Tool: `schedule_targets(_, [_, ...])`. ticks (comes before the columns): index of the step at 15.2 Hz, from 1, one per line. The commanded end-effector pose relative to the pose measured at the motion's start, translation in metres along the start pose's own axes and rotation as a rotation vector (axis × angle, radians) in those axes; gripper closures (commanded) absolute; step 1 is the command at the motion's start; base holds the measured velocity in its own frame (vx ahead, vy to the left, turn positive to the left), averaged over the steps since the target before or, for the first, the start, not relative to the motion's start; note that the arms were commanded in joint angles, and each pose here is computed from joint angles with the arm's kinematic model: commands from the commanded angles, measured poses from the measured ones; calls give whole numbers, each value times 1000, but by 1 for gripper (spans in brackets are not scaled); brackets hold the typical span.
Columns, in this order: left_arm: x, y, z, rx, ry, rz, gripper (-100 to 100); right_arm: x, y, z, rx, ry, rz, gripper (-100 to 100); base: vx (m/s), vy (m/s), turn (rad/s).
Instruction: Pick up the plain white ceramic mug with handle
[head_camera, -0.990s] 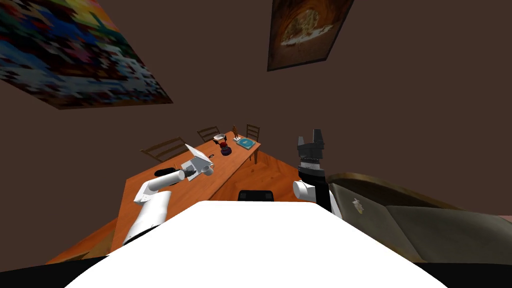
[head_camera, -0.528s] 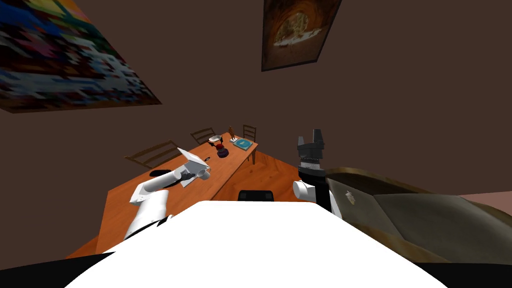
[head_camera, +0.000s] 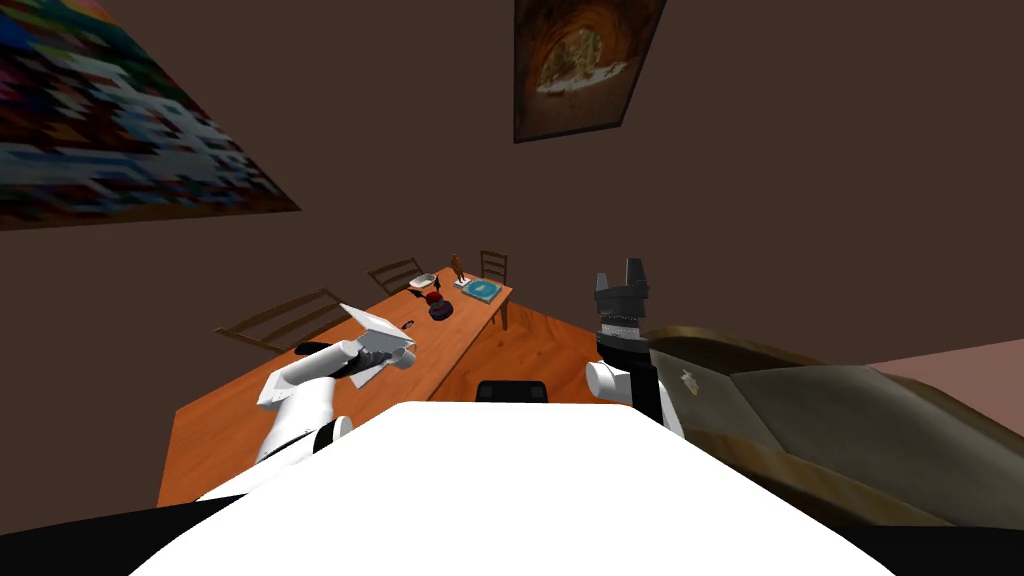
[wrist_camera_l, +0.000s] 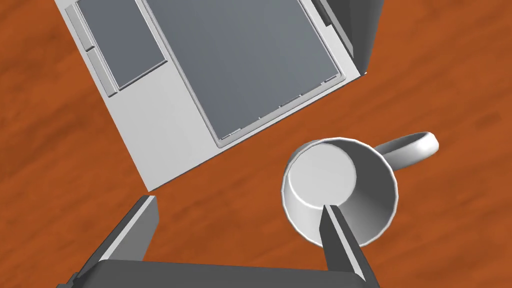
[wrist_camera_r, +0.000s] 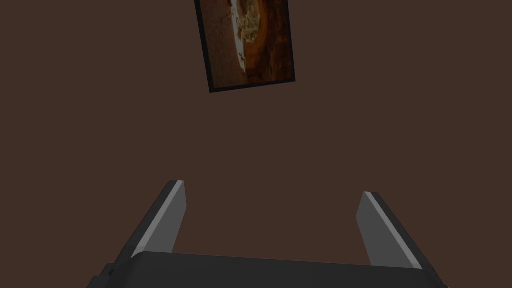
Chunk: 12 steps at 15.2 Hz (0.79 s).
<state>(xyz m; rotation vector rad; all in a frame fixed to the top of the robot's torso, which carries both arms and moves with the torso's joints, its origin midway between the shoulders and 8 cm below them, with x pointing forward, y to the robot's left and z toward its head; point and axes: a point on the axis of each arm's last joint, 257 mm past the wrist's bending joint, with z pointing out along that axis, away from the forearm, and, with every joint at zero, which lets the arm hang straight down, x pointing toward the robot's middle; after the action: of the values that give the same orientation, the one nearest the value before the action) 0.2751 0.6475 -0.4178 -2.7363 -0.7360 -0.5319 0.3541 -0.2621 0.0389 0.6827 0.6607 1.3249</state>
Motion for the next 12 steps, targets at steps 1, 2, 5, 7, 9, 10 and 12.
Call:
schedule_targets(1, [-14,2,2,-26,-54,-76,-100,0,0,0,0,0,0,0,14,57,-122])
schedule_targets(2, [-15,2,2,-28,-62,-76,-100,0,0,0,0,0,0,0,9,53,-98])
schedule_targets(5, [-32,7,4,-60,-129,-163,-100,0,0,0,0,0,0,0,15,50,-106])
schedule_targets(7, [-38,10,4,-74,-157,-197,-100,0,0,0,0,0,0,0,7,53,-115])
schedule_targets(9, [-47,15,5,-93,-197,-245,-100,0,0,0,0,0,0,0,9,48,-78])
schedule_targets(10, [-50,17,5,-100,-208,-259,-100,0,0,0,0,0,0,0,10,39,-79])
schedule_targets(12, [-50,20,12,-87,-193,-256,-100,0,0,0,0,0,0,0,-8,28,-55])
